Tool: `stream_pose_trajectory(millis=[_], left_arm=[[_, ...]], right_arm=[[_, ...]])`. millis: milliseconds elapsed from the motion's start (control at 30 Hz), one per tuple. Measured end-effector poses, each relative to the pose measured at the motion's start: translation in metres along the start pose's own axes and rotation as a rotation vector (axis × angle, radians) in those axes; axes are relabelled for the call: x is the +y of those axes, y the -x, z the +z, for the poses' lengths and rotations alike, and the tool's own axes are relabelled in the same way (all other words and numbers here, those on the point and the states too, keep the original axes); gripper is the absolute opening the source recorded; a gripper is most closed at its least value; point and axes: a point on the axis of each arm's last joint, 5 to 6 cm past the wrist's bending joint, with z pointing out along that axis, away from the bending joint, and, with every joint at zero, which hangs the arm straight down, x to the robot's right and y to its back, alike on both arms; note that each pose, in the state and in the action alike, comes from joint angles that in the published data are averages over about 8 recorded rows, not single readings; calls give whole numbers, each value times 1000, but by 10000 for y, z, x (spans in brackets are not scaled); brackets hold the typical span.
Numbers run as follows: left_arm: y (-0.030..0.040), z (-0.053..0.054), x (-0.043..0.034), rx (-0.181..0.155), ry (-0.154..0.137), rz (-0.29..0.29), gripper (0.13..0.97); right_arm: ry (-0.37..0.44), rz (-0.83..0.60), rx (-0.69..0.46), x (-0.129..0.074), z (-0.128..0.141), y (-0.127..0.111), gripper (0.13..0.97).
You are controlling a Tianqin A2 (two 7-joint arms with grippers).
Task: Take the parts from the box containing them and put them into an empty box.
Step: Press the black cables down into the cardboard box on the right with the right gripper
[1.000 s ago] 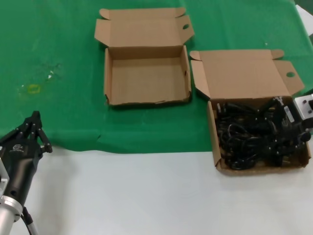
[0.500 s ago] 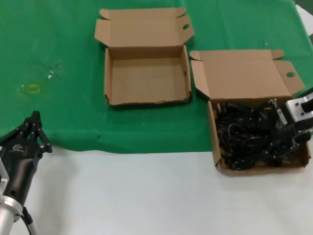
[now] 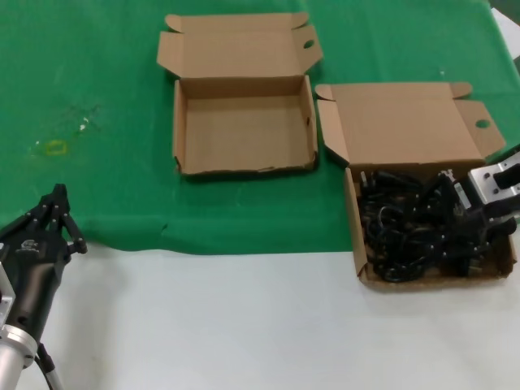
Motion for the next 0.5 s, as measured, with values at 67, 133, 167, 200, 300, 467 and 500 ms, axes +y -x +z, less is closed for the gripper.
stream_pose_trajectory(millis=[67,133,167,200,300,467,500], left_arm=[[0,0,0,0,0,0,144],[0,0,0,0,0,0,144],[0,0,0,0,0,0,144],[0,0,0,0,0,0,144],[0,0,0,0,0,0,144],[0,0,0,0,0,0,144],[0,0,0,0,0,0,144]], right_arm=[[1,0,-1,1,8,-2,410],[1,0,-2,0,15,-2,410],[1,0,-3,0,18,-2,391],[1,0,-3,-1,21,-1,373],[1,-2,-5,-6,26,0,319],[2,-4,-2,-26,7,-6,256],[2,-5,0,-33,-2,-11,247]])
